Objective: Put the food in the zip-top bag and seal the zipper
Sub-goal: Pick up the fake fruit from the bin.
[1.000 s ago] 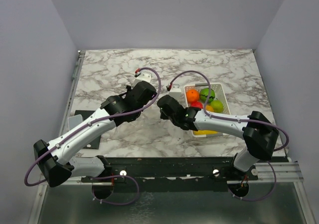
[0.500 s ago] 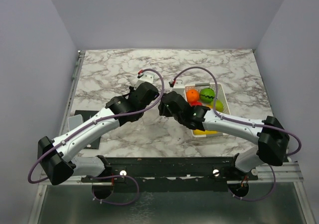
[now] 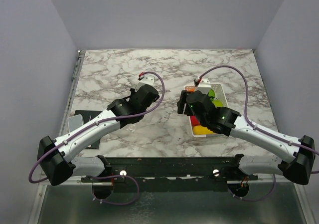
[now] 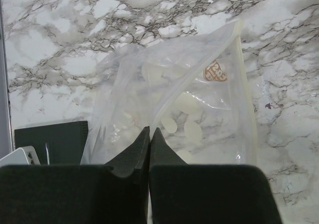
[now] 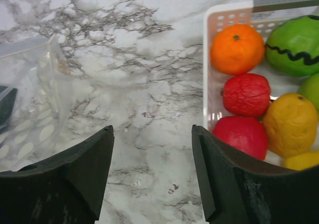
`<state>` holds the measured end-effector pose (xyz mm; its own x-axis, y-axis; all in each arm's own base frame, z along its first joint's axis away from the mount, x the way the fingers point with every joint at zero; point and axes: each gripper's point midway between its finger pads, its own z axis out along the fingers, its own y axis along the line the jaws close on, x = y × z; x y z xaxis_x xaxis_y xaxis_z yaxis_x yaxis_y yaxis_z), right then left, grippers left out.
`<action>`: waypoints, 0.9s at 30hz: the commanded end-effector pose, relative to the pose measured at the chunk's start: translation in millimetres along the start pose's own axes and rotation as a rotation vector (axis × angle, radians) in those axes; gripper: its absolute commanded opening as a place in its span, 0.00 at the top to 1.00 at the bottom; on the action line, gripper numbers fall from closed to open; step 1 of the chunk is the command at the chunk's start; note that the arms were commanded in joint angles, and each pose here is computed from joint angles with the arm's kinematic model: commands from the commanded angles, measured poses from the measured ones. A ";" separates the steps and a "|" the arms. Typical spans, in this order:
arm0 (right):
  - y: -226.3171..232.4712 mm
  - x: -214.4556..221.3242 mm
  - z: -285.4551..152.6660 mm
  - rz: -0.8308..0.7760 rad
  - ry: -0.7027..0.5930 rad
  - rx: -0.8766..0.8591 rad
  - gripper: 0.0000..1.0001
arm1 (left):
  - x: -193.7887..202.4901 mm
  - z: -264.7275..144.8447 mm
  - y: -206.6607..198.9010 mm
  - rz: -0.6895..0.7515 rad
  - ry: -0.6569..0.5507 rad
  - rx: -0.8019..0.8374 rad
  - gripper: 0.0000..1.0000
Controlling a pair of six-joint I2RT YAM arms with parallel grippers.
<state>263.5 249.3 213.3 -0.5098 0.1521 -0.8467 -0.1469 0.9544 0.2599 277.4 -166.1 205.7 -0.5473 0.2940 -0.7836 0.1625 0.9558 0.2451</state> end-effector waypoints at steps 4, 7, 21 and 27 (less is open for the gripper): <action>-71.1 3.5 -20.2 -0.058 0.036 0.194 0.27 | -0.5 -1.8 -3.8 -0.031 -0.046 0.044 1.00; -86.3 6.8 -24.9 -0.049 0.066 0.224 0.22 | 3.6 -1.3 -5.8 -0.029 -0.045 0.060 1.00; -122.2 59.5 -2.1 0.076 0.229 0.253 0.12 | 15.3 -2.2 -12.0 -0.028 -0.044 0.114 1.00; -122.6 74.8 15.5 0.129 0.274 0.237 0.12 | 16.6 -2.7 -13.2 -0.024 -0.045 0.124 1.00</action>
<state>252.0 136.1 121.9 -0.7033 0.1827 -0.6870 0.1121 0.9828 0.1467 265.7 -169.9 187.9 -0.5291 0.2784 -0.8016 0.2295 0.9564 0.1807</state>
